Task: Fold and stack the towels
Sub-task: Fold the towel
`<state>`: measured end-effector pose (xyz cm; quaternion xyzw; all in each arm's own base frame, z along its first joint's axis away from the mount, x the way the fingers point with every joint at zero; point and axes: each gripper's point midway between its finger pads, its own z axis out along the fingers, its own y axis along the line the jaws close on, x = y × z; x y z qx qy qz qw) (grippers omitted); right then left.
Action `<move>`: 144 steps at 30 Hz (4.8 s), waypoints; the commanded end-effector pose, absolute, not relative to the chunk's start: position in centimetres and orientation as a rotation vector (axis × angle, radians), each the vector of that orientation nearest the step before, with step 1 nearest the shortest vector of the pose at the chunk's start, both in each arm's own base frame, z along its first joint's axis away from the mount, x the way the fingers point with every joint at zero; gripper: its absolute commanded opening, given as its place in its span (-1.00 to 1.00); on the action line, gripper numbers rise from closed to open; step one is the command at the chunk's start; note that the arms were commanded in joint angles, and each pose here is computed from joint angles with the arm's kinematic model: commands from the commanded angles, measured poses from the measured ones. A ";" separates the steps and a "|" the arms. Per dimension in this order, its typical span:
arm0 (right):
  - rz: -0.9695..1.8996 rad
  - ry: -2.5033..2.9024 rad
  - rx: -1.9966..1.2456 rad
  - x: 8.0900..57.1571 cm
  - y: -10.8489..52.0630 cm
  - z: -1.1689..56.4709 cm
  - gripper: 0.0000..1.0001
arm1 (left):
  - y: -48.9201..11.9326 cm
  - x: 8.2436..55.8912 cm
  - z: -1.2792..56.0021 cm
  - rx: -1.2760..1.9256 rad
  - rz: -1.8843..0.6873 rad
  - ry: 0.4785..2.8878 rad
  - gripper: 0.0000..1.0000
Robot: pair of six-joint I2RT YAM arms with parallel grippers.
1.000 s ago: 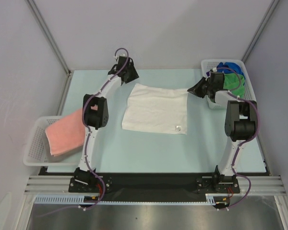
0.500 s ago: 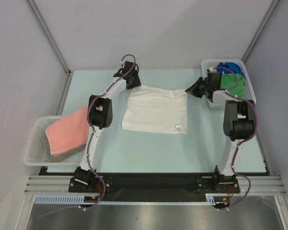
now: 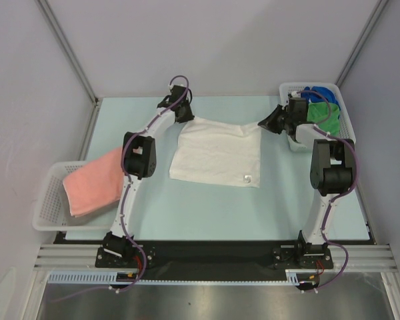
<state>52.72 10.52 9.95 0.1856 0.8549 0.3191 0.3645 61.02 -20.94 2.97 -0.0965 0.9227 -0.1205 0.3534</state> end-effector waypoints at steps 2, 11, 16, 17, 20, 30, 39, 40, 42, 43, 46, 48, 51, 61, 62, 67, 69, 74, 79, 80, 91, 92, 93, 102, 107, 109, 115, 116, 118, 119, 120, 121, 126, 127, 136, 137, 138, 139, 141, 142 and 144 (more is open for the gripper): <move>0.805 2.164 0.439 54.2 10.5 10.9 -1.00 | -22.5 62.7 4.9 -0.195 -0.444 2.299 -0.52; 0.784 2.148 0.441 54.8 10.1 11.3 -1.00 | -21.6 63.8 10.8 -0.239 -0.720 2.027 -0.99; 0.784 2.116 0.441 54.8 10.0 12.5 -1.00 | -21.4 63.2 16.4 -0.185 -0.804 1.834 -0.99; 0.787 2.110 0.443 54.5 10.0 12.8 -1.00 | -21.1 62.4 17.5 -0.178 -0.806 1.807 -0.99; 0.785 2.096 0.445 53.8 9.9 13.5 -1.00 | -20.5 61.7 20.5 -0.160 -0.825 1.697 -0.99; 0.807 2.115 0.458 49.3 10.7 12.5 -1.00 | -20.8 56.4 21.4 -0.059 -0.924 1.612 -0.97; 0.846 2.136 0.417 44.9 13.5 11.4 -1.00 | -19.5 52.5 17.2 -0.110 -0.912 1.637 -0.95; 0.852 2.140 0.413 44.5 13.8 11.3 -1.00 | -19.3 52.3 17.0 -0.120 -0.904 1.639 -0.95; 0.871 2.140 0.421 43.5 14.0 11.1 -1.00 | -18.9 51.4 16.4 -0.135 -0.894 1.649 -0.93; 0.876 2.143 0.422 43.0 14.2 11.0 -1.00 | -18.3 50.8 15.4 -0.165 -0.872 1.664 -0.91; 0.880 2.144 0.422 41.8 14.4 10.9 -1.00 | -17.9 50.0 15.7 -0.171 -0.861 1.647 -0.82; 0.870 2.155 0.423 40.9 14.3 10.5 -1.00 | -18.0 49.5 15.8 -0.161 -0.869 1.656 -0.81; 0.851 2.157 0.432 40.1 13.8 10.2 -1.00 | -18.7 48.6 16.7 -0.109 -0.916 1.636 -0.78; 0.830 2.187 0.448 39.2 13.3 9.5 -1.00 | -20.3 46.0 15.4 -0.086 -1.040 1.713 -0.79; 0.823 2.192 0.450 38.9 13.1 9.3 -1.00 | -20.2 45.6 15.0 -0.095 -1.041 1.718 -0.79; 0.809 2.205 0.453 38.5 12.7 9.0 -1.00 | -19.4 45.4 13.1 -0.150 -0.982 1.804 -0.82; 0.807 2.211 0.451 38.3 12.6 8.8 -1.00 | -19.2 45.3 13.2 -0.168 -0.958 1.817 -0.83; 0.787 2.219 0.454 38.1 12.4 8.2 -1.00 | -18.2 43.5 10.9 -0.284 -0.835 1.925 -0.74; 0.790 2.217 0.449 38.1 12.4 8.2 -1.00 | -17.1 41.1 9.3 -0.490 -0.752 2.012 -0.52; 0.789 2.217 0.450 38.1 12.4 8.2 -1.00 | -16.8 40.9 9.4 -0.521 -0.732 2.011 -0.51; 0.771 2.204 0.452 38.3 11.9 8.9 -1.00 | -19.0 40.8 16.2 -0.775 -0.839 1.925 -0.06; 0.762 2.202 0.460 38.2 11.6 8.9 -1.00 | -19.4 41.6 17.8 -0.769 -0.859 1.903 -0.05; 0.752 2.203 0.469 38.2 11.3 8.8 -1.00 | -19.8 41.9 17.2 -0.798 -0.861 1.924 -0.05; 0.714 2.195 0.496 37.0 9.1 9.2 -1.00 | -21.7 40.9 16.5 -0.859 -0.845 1.986 0.11; 0.722 2.182 0.518 36.7 8.4 9.1 -1.00 | -22.8 39.6 15.1 -0.922 -0.859 2.034 0.12; 0.733 2.187 0.515 36.9 8.5 8.9 -1.00 | -23.1 38.8 14.2 -0.968 -0.845 2.055 0.14; 0.740 2.191 0.519 37.0 8.6 8.9 -1.00 | -23.9 37.6 11.4 -1.117 -0.850 2.098 0.25; 0.747 2.192 0.516 37.0 8.7 8.8 -1.00 | -23.8 37.2 10.5 -1.168 -0.851 2.101 0.27; 0.737 2.178 0.544 37.2 7.7 9.0 -1.00 | -24.5 37.7 10.7 -1.192 -0.906 2.065 0.47; 0.738 2.177 0.543 37.3 7.8 9.0 -1.00 | -24.3 37.9 10.8 -1.207 -0.893 2.049 0.48; 0.738 2.177 0.543 37.3 7.8 9.1 -1.00 | -24.4 37.8 10.6 -1.225 -0.880 2.047 0.50; 0.739 2.175 0.542 37.3 7.8 9.1 -1.00 | -24.3 38.0 10.7 -1.245 -0.878 2.025 0.52; 0.735 2.170 0.544 37.5 7.7 9.4 -1.00 | -24.4 39.0 10.5 -1.335 -0.902 1.964 0.68; 0.734 2.170 0.543 37.6 7.7 9.4 -1.00 | -24.4 39.2 10.5 -1.342 -0.911 1.952 0.68; 0.734 2.172 0.543 37.9 7.7 9.4 -1.00 | -25.3 40.4 9.2 -1.423 -0.906 1.953 0.62; 0.731 2.168 0.544 37.9 7.6 9.5 -1.00 | -25.3 40.5 9.4 -1.419 -0.907 1.949 0.61; 0.732 2.167 0.545 37.9 7.6 9.6 -1.00 | -25.2 40.5 9.2 -1.424 -0.894 1.953 0.60; 0.730 2.167 0.541 37.8 7.6 9.7 -1.00 | -25.1 40.5 9.2 -1.425 -0.890 1.949 0.59; 0.731 2.166 0.542 37.9 7.6 9.8 -1.00 | -25.0 40.7 9.3 -1.434 -0.894 1.936 0.55; 0.730 2.166 0.540 37.8 7.6 9.8 -1.00 | -25.1 41.1 9.7 -1.430 -0.903 1.931 0.54; 0.728 2.164 0.539 37.8 7.6 9.9 -1.00 | -25.0 41.4 9.7 -1.434 -0.891 1.929 0.51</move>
